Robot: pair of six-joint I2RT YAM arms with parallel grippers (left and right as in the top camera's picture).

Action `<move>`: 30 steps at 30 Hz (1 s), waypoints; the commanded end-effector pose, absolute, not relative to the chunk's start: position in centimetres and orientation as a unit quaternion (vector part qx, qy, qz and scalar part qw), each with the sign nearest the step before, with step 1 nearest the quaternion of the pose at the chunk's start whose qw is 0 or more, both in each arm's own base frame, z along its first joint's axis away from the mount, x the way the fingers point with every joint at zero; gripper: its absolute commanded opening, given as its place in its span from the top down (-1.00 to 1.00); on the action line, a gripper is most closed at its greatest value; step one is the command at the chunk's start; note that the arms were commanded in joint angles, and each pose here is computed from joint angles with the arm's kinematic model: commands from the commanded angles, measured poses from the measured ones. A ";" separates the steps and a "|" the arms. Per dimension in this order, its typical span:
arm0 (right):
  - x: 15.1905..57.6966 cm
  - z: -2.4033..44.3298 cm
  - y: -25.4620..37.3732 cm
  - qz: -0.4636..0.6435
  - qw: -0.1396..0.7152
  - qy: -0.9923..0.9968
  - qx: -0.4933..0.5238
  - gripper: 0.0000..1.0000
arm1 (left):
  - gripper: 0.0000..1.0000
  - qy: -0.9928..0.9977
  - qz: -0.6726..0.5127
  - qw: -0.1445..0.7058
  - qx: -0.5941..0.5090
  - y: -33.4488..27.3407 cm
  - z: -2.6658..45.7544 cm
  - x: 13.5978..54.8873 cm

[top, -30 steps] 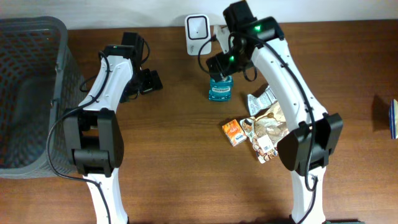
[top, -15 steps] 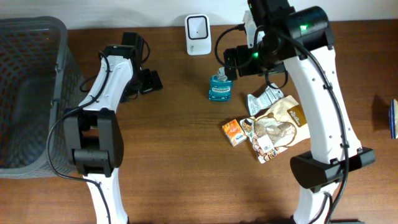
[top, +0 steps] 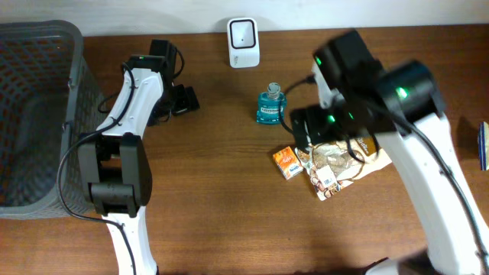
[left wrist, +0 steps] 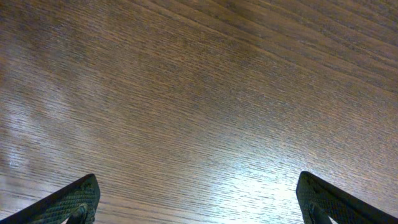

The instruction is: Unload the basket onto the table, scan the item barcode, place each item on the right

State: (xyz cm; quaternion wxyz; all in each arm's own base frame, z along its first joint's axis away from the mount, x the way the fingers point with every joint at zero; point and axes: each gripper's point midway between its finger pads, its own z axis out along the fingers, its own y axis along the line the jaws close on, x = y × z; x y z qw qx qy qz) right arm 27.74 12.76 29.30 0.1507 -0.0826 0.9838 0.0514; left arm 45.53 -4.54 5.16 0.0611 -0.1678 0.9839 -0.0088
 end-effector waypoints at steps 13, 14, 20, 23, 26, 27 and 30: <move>31.7 16.2 13.7 0.036 0.172 0.982 -0.064 -0.97 | -0.98 0.983 -0.009 0.073 -0.165 -4.6 6.3 45.5; 32.0 16.1 13.9 0.037 0.175 0.982 -0.064 -0.97 | -0.98 0.983 -0.009 0.073 -0.165 -4.6 6.3 45.5; 34.2 14.7 14.9 0.064 0.218 0.974 -0.022 -0.97 | -0.98 0.983 -0.009 0.073 -0.165 -4.6 6.3 45.5; 35.6 14.4 15.6 0.079 0.250 0.965 -0.021 -0.98 | -0.98 0.983 -0.009 0.073 -0.165 -4.6 6.3 45.5; 37.2 14.7 16.5 0.097 0.288 0.953 -0.020 -0.97 | -0.98 0.983 -0.009 0.073 -0.165 -4.6 6.3 45.5; 37.6 14.8 16.6 0.100 0.295 0.950 -0.020 -0.97 | -0.98 0.983 -0.009 0.073 -0.165 -4.6 6.3 45.5; 38.7 14.0 17.1 0.108 0.302 0.947 -0.001 -0.97 | -0.98 0.983 -0.009 0.073 -0.165 -4.6 6.3 45.5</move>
